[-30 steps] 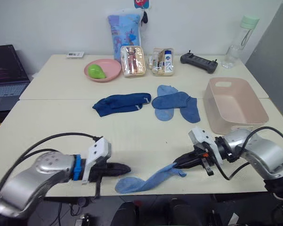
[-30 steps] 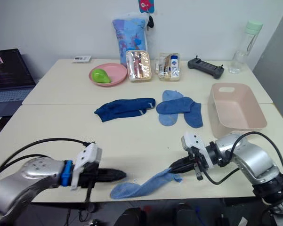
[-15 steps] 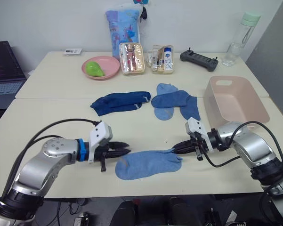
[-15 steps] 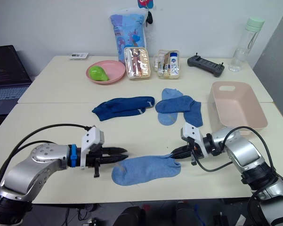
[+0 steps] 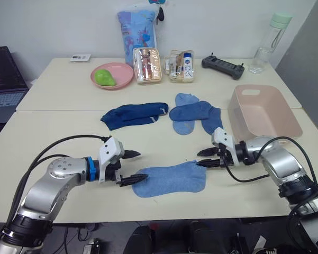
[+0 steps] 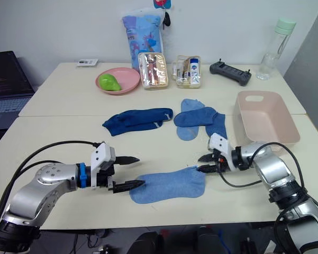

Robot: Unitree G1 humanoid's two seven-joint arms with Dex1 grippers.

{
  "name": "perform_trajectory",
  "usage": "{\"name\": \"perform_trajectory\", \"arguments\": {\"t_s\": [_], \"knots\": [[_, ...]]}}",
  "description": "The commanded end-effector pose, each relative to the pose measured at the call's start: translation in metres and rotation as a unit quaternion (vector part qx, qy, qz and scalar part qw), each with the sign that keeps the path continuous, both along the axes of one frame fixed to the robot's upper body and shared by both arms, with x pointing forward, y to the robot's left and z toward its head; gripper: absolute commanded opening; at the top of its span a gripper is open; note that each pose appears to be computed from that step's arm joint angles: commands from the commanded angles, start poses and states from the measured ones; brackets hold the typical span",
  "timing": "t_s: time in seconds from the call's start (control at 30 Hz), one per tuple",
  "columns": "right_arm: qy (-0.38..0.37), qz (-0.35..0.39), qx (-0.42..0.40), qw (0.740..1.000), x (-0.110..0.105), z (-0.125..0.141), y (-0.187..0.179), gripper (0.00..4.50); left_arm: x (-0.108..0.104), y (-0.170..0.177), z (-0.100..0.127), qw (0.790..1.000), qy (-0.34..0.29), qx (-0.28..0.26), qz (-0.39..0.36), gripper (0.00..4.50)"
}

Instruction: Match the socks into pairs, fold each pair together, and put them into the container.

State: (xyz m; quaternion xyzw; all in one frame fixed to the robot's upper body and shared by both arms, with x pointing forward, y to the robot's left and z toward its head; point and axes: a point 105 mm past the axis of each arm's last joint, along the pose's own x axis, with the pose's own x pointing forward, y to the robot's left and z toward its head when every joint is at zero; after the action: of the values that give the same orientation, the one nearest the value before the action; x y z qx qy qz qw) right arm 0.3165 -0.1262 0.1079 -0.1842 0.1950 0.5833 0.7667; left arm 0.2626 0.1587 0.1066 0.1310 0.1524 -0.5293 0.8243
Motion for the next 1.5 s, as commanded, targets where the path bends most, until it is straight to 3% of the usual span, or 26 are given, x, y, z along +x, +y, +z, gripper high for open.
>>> {"name": "perform_trajectory", "arguments": {"t_s": [0.03,0.3,0.43,0.53,0.77,0.8,1.07,1.37,1.5], "knots": [[-0.005,0.005,0.032,0.999,-0.003,0.028,-0.005,3.19,-0.005,0.002,-0.001,1.0,-0.006,0.008,0.017,4.5],[0.044,-0.014,0.024,0.999,-0.019,0.01,-0.013,3.19,-0.014,0.007,-0.025,0.997,0.037,0.001,0.066,4.5],[0.04,-0.013,0.012,0.999,-0.02,-0.007,-0.006,3.23,-0.012,0.008,-0.031,0.997,0.034,0.012,0.074,3.57],[0.04,-0.012,0.007,0.999,-0.021,-0.015,-0.004,2.56,-0.012,0.008,-0.03,0.996,0.037,0.007,0.076,2.64],[0.057,0.002,0.018,0.998,-0.031,-0.015,-0.002,0.02,-0.011,0.011,-0.028,0.996,0.032,0.007,0.082,0.38],[0.059,0.004,0.018,0.998,-0.032,-0.015,-0.001,0.0,-0.01,0.011,-0.026,0.996,0.031,0.005,0.084,0.06],[0.072,0.006,0.045,0.996,-0.043,-0.012,0.009,0.0,0.003,0.027,-0.022,0.994,0.017,0.018,0.11,0.02],[0.054,-0.019,0.035,0.998,-0.038,-0.014,0.005,0.0,0.001,0.026,-0.022,0.995,0.022,0.021,0.09,0.02],[0.037,-0.03,0.026,0.999,-0.033,-0.012,-0.003,1.35,0.005,0.03,-0.017,0.994,0.005,0.02,0.105,1.22]]}}
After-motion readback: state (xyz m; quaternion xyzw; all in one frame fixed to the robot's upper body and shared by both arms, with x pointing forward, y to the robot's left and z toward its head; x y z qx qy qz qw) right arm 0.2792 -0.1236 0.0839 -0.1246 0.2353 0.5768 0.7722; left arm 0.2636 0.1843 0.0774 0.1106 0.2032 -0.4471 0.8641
